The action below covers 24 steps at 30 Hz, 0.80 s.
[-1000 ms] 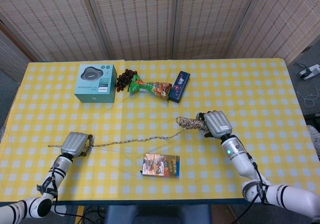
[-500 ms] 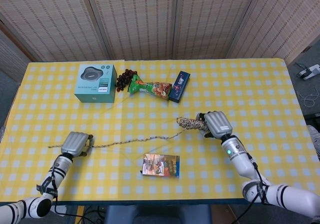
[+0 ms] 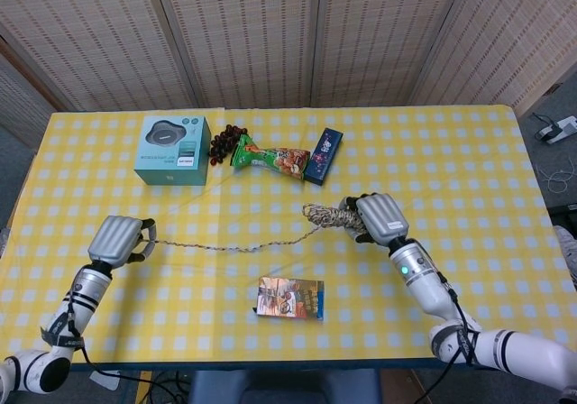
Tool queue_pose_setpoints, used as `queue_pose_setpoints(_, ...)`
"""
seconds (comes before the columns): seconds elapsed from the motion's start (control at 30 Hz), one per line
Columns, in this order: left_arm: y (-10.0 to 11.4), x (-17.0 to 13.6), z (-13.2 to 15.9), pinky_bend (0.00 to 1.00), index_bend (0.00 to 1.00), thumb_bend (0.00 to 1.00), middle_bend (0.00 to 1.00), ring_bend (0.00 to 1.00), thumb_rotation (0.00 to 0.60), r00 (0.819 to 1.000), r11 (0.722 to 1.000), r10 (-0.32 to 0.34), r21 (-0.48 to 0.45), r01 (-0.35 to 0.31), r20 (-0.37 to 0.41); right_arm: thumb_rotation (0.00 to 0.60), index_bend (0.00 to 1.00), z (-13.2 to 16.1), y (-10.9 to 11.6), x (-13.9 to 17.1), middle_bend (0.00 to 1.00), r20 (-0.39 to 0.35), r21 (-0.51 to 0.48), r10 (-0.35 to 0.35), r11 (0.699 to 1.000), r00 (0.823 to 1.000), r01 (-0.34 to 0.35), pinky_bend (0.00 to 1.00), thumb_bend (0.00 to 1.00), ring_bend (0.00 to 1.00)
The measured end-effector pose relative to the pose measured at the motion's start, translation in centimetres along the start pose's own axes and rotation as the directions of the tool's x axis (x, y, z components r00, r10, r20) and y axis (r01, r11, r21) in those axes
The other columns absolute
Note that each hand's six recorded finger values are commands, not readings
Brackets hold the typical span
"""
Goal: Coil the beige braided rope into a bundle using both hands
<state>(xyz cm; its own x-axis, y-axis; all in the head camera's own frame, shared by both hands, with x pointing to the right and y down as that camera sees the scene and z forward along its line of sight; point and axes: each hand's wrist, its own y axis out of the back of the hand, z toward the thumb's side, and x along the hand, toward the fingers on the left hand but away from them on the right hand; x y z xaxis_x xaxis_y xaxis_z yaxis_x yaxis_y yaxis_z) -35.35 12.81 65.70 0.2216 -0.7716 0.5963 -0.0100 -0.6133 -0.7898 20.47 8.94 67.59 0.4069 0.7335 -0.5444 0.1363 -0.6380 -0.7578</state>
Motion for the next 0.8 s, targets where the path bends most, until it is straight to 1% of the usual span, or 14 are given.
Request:
queue_pose_setpoints(0.07,1.5,0.2,0.1,1.00,0.71,0.42,1.00,1.00,0.600,0.999,0.999,0.039,-0.022,-0.038,0.017,0.600,0.69,1.1,0.2,-0.6,0.59,-0.023,-0.012,-0.011,1.000,1.000,0.011,0.44,0.64,0.44)
queue_pose_setpoints(0.2,5.1,0.7,0.6,1.00,0.72,0.42,1.00,1.00,0.600,0.991,0.990,0.124,-0.077,-0.119,0.060,0.600,0.70,3.6,0.6,-2.0,0.59,-0.070,-0.044,-0.036,0.998,0.997,0.032,0.44,0.64,0.44)
queue_pose_setpoints(0.27,6.5,0.9,0.9,1.00,0.72,0.42,1.00,1.00,0.600,0.985,0.984,0.151,-0.104,-0.143,0.081,0.600,0.70,4.5,0.7,-2.7,0.59,-0.086,-0.058,-0.044,0.998,0.995,0.039,0.44,0.64,0.44)
queue_pose_setpoints(0.37,8.7,0.9,2.1,1.00,0.72,0.42,1.00,1.00,0.600,0.973,0.974,0.191,-0.146,-0.171,0.133,0.600,0.70,5.9,0.9,-3.7,0.59,-0.102,-0.079,-0.055,0.996,0.993,0.047,0.44,0.64,0.44)
queue_pose_setpoints(0.4,9.4,0.9,2.8,1.00,0.72,0.42,1.00,1.00,0.600,0.966,0.971,0.204,-0.159,-0.179,0.158,0.600,0.70,6.3,1.0,-4.1,0.59,-0.107,-0.086,-0.060,0.995,0.992,0.051,0.44,0.64,0.44)
queue_pose_setpoints(0.53,11.2,0.9,5.2,1.00,0.72,0.42,1.00,1.00,0.600,0.943,0.961,0.240,-0.192,-0.198,0.232,0.600,0.70,7.8,1.5,-5.5,0.59,-0.121,-0.097,-0.074,0.993,0.990,0.062,0.44,0.64,0.44)
queue_pose_setpoints(0.67,12.8,0.9,7.2,1.00,0.72,0.42,1.00,1.00,0.600,0.921,0.953,0.270,-0.214,-0.214,0.281,0.600,0.70,9.7,1.9,-6.9,0.59,-0.137,-0.106,-0.088,0.992,0.987,0.074,0.44,0.64,0.44)
queue_pose_setpoints(0.8,14.5,1.0,9.3,1.00,0.72,0.42,1.00,1.00,0.600,0.895,0.942,0.303,-0.243,-0.230,0.328,0.600,0.70,11.8,1.9,-8.3,0.59,-0.165,-0.097,-0.080,0.993,0.983,0.065,0.44,0.64,0.44)
